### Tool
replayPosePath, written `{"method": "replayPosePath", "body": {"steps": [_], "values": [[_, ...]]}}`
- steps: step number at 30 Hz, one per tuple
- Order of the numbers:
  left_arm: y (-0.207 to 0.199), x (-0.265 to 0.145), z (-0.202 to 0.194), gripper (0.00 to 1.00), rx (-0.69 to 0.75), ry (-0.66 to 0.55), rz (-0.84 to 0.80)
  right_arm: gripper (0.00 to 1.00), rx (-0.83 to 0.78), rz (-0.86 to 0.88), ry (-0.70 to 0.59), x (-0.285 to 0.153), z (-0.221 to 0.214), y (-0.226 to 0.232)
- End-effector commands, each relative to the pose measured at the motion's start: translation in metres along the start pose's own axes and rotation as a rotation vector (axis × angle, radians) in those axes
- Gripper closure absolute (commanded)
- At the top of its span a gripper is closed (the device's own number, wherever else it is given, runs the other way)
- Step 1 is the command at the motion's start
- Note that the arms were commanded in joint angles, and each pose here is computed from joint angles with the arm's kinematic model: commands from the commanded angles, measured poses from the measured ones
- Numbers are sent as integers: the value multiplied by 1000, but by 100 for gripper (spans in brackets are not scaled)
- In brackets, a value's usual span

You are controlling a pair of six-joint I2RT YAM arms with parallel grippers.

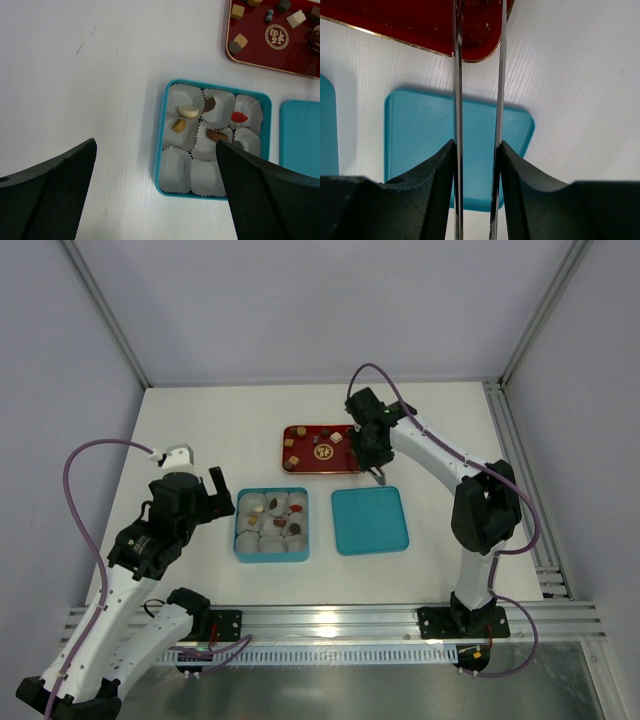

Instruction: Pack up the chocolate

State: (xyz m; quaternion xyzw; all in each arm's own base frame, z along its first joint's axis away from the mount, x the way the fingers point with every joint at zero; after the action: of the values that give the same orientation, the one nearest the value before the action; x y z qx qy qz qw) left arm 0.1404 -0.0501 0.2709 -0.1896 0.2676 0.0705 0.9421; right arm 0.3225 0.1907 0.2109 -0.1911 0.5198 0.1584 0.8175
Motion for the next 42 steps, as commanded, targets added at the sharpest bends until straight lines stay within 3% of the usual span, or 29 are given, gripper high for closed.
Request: {"method": "replayPosePath", "body": {"steps": [1, 22, 42], "values": [[-3, -1, 4, 0, -21, -29, -8, 59, 13, 16, -71, -20, 3, -5], [-2, -1, 4, 0, -22, -30, -7, 59, 27, 11, -78, -29, 2, -10], [-2, -1, 4, 0, -22, -30, -7, 67, 41, 38, -104, -31, 11, -16]]}}
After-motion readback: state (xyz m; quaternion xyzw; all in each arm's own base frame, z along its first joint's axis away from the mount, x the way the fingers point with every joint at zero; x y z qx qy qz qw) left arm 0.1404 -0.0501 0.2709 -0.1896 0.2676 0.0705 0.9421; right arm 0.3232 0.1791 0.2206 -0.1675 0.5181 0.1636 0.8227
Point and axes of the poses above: each gripper's point midway between its finger pads, its own x axis out along the fingers, its own y axis along the line the jaws close on, z = x × y, the point moved 10 cm from there along -x, back along the fingers, and after that the axes turned 11 degrees about -x, right-handed, at the moved point
